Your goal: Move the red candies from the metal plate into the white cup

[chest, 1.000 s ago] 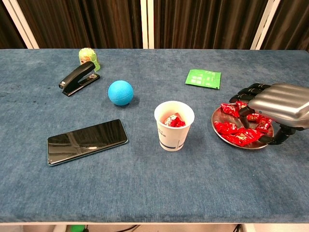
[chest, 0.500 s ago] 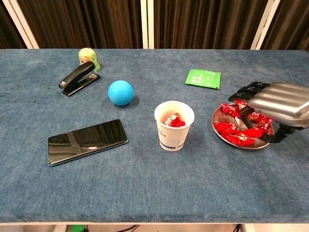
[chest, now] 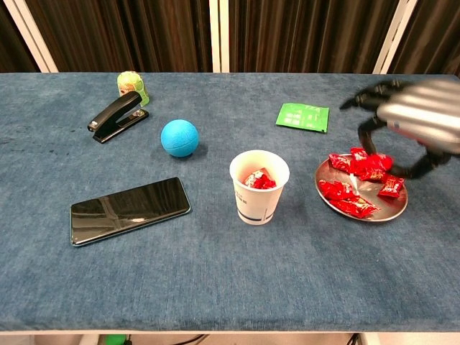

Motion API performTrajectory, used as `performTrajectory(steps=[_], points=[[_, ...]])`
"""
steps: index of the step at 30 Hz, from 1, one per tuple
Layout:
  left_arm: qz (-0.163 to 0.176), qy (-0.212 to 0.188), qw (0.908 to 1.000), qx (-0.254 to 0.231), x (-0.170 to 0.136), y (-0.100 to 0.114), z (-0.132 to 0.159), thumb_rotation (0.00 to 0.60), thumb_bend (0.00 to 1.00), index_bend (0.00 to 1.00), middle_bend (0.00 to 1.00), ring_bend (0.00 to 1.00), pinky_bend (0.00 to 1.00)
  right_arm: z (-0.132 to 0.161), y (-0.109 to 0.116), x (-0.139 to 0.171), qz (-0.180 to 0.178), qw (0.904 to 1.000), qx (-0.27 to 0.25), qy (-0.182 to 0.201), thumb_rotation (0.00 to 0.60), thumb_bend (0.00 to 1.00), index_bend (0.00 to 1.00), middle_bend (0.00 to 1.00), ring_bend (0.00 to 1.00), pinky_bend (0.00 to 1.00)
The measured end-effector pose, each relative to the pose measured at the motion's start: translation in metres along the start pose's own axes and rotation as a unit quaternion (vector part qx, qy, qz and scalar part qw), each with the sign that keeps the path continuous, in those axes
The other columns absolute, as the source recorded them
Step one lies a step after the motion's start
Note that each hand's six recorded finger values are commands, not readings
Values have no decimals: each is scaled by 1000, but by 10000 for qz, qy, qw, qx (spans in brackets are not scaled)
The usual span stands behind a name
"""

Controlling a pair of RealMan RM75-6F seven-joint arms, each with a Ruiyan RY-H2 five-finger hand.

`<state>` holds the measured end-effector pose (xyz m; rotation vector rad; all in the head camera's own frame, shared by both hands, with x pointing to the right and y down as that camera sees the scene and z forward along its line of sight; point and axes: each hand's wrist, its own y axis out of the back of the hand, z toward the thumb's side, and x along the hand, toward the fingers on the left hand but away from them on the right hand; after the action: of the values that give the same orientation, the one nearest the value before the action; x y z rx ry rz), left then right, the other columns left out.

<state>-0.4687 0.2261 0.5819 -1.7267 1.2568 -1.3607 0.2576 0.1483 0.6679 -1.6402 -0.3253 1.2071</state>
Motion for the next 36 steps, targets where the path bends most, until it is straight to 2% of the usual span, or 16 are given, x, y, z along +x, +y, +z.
performTrajectory(steps=[5,11,16,22,24,27,29,36], points=[[31,-3,10000,3,0,1,1,600,45,163,128,111,232,19,38,-11,-505,9982,-37,319,600,388,560,55,0,0],[50,2,10000,14,0,4,0,600,44,162,128,111,232,51,58,-27,-642,9947,40,799,600,378,560,55,0,0],[60,9,10000,11,0,5,0,600,44,162,128,111,232,79,59,-37,-593,9921,67,1107,600,377,560,52,0,0],[66,1,10000,2,1,5,-1,600,44,162,129,111,232,97,57,-44,-559,9904,51,1262,600,376,555,51,0,0],[72,5,10000,2,0,5,-1,600,44,163,129,111,232,100,57,-46,-535,9902,63,1285,600,369,517,49,0,0],[73,16,10000,-7,0,5,-2,600,44,163,129,111,232,104,56,-47,-514,9899,65,1317,600,348,375,43,0,0],[67,21,10000,-14,-1,4,-3,600,44,162,128,111,232,106,57,-47,-511,9895,57,1348,600,341,330,43,0,0],[69,24,10000,-20,-1,4,-3,600,44,162,128,111,232,105,59,-44,-561,9894,53,1342,600,339,303,44,0,0]])
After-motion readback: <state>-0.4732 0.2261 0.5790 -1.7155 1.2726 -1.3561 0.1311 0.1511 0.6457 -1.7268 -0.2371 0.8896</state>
